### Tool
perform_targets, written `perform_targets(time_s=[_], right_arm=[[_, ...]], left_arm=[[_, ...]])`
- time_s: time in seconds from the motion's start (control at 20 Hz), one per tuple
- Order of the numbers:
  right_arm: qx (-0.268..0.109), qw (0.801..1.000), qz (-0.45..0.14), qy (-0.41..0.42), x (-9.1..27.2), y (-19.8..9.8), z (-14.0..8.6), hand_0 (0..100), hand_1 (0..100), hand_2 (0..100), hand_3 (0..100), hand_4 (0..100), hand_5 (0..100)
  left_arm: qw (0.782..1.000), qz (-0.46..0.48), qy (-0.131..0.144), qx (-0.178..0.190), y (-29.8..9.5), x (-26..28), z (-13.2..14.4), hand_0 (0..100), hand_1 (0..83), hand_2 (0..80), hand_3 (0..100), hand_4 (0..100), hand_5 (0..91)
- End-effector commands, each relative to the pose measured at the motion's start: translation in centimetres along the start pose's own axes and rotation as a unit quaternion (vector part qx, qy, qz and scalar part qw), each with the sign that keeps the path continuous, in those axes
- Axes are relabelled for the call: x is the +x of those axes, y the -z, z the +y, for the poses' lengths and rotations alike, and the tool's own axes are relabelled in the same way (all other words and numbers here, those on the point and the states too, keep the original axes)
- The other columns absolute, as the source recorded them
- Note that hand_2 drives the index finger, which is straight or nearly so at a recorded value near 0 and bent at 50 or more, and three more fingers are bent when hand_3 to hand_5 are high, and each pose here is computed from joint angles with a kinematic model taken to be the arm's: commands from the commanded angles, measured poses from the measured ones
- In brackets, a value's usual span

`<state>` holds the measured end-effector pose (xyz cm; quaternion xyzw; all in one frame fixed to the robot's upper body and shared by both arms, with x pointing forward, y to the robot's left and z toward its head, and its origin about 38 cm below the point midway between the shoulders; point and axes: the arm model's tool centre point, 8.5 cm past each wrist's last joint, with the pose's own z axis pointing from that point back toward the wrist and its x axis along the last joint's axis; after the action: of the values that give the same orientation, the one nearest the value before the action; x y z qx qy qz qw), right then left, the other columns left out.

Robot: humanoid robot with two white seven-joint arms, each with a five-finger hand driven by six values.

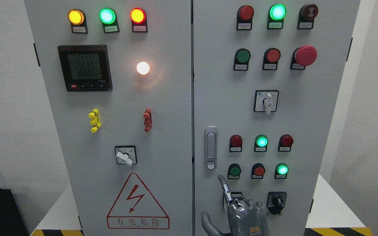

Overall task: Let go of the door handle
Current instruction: 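Raise the right hand toward the silver door handle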

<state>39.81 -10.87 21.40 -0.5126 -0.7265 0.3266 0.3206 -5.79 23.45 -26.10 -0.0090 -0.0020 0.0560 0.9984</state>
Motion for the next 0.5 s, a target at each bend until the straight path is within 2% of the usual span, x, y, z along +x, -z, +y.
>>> perform_targets(time_s=[0.0,0.45], right_arm=[[0.000,1.000,-0.003,-0.006,0.03,0.59,0.19,31,23,0,100,100,98],[-0.003,1.000,-0.004,-0.007,0.01,0.97,0.01,31,23,0,100,100,98]], left_arm=[[1.000,0.010,0.007,0.000,-0.10,-0.69,0.03,12,38.9,0.0,0,0,0.0],[1.000,0.010,0.006,0.000,-0.10,-0.69,0.03,12,38.9,0.0,0,0,0.0]])
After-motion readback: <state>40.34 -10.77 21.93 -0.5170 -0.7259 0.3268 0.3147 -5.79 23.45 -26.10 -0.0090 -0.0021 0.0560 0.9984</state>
